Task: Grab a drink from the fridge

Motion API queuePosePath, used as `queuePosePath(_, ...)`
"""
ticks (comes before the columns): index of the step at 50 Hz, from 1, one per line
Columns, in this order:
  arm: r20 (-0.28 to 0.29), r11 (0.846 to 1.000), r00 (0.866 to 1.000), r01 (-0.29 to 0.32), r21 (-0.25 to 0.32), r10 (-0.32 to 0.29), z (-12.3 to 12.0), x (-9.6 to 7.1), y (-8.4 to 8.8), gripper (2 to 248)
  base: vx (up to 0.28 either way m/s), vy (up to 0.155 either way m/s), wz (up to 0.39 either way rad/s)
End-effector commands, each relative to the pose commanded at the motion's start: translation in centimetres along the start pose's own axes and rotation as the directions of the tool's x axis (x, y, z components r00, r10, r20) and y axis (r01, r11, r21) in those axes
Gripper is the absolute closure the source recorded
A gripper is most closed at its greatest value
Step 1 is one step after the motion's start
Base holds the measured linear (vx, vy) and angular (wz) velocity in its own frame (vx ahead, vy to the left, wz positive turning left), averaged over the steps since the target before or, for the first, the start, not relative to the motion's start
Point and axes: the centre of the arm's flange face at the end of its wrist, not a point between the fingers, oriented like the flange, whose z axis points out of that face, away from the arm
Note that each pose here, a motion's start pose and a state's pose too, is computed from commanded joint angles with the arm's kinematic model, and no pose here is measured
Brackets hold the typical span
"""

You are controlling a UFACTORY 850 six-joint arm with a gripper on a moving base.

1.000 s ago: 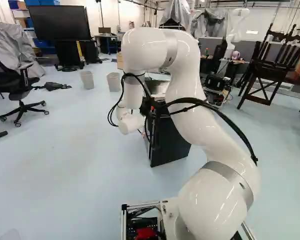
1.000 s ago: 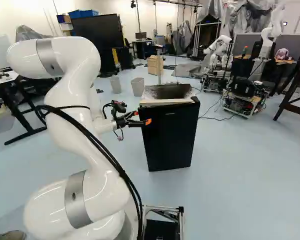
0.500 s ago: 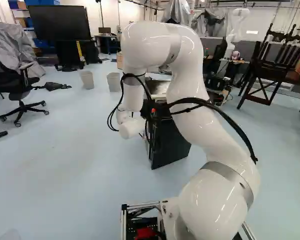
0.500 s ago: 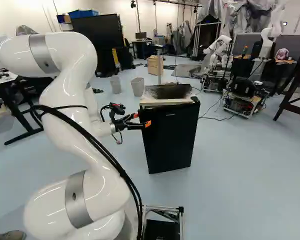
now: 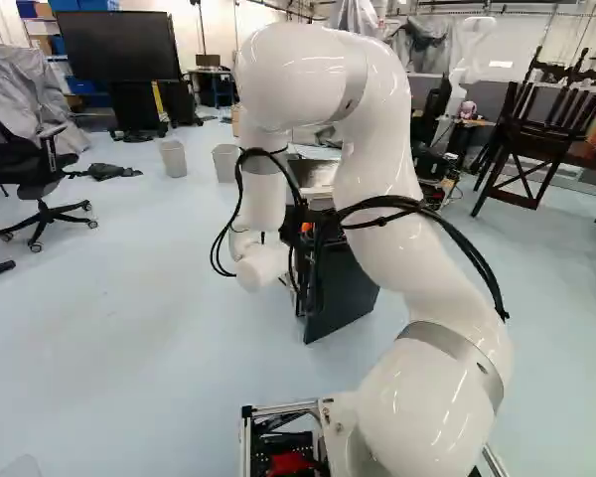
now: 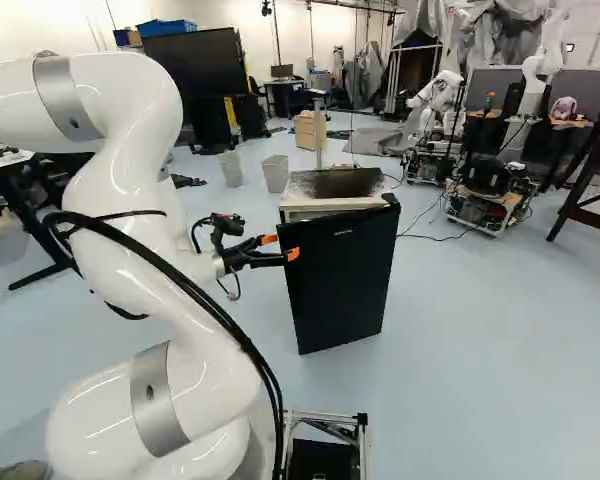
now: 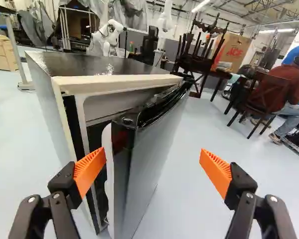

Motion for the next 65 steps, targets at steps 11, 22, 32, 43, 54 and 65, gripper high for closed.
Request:
queuePosePath(11,0.000,1.000,1.000,0.003,0.003,-0.003,-0.2,0.0,0.1,3,0.000,0.000,0.000)
queuePosePath(22,-0.003,1.000,1.000,0.003,0.000,-0.003,-0.1,0.0,0.2,3,0.000,0.000,0.000)
queuePosePath(32,-0.011,1.000,1.000,0.001,-0.009,-0.001,0.2,0.1,0.3,3,0.000,0.000,0.000)
queuePosePath(43,-0.020,1.000,1.000,-0.002,-0.025,0.001,0.6,0.2,0.5,3,0.000,0.000,0.000)
queuePosePath(54,-0.025,0.998,1.000,-0.010,-0.065,0.009,1.5,0.4,1.0,3,0.000,0.000,0.000)
queuePosePath(65,-0.029,0.993,0.999,-0.020,-0.117,0.017,2.5,0.6,1.6,3,0.000,0.000,0.000)
